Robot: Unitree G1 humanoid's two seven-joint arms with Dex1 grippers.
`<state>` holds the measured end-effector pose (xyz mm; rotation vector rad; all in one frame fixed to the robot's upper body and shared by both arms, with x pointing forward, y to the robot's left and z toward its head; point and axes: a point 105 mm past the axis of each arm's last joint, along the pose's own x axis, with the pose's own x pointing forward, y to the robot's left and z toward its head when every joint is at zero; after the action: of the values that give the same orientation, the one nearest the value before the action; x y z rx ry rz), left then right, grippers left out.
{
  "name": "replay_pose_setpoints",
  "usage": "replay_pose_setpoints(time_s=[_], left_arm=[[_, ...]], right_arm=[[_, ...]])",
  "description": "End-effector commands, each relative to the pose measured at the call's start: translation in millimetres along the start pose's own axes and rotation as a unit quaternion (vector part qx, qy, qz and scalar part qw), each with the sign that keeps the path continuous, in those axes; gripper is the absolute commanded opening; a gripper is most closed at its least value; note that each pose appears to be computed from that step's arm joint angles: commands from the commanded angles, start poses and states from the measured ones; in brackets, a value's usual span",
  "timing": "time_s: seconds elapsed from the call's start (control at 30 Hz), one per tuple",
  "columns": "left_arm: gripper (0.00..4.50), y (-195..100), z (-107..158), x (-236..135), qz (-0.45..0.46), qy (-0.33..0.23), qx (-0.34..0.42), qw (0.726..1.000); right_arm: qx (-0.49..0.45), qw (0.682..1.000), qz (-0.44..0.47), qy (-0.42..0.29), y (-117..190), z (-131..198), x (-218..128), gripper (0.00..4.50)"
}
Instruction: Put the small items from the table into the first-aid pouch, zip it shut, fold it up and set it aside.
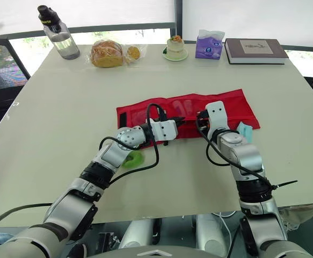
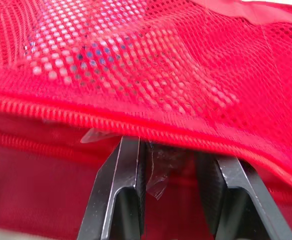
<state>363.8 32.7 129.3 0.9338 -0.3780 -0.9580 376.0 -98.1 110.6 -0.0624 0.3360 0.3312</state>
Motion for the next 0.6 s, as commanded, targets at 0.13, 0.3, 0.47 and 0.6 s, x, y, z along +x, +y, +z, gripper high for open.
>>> replay_pose_setpoints(time_s=[0.13,0.3,0.47,0.6], left_arm=[[0.00,3.6,14.0,3.8,0.004,-0.037,0.003,0.999],[0.00,4.9,9.4,3.1,0.001,-0.033,0.001,0.999],[0.00,13.0,-0.5,0.1,0.014,-0.018,-0.014,1.000],[0.00,20.3,-9.3,-3.1,0.022,-0.003,-0.019,1.000]], right_arm=[[0.043,0.997,-0.026,-0.067,-9.1,26.6,3.0,0.87],[0.019,0.998,-0.030,-0.053,-11.5,15.4,-0.9,2.60],[0.019,0.998,-0.028,-0.055,-11.1,10.2,-15.0,3.50],[0.010,0.999,0.001,-0.051,-1.8,4.5,-32.5,3.50]])
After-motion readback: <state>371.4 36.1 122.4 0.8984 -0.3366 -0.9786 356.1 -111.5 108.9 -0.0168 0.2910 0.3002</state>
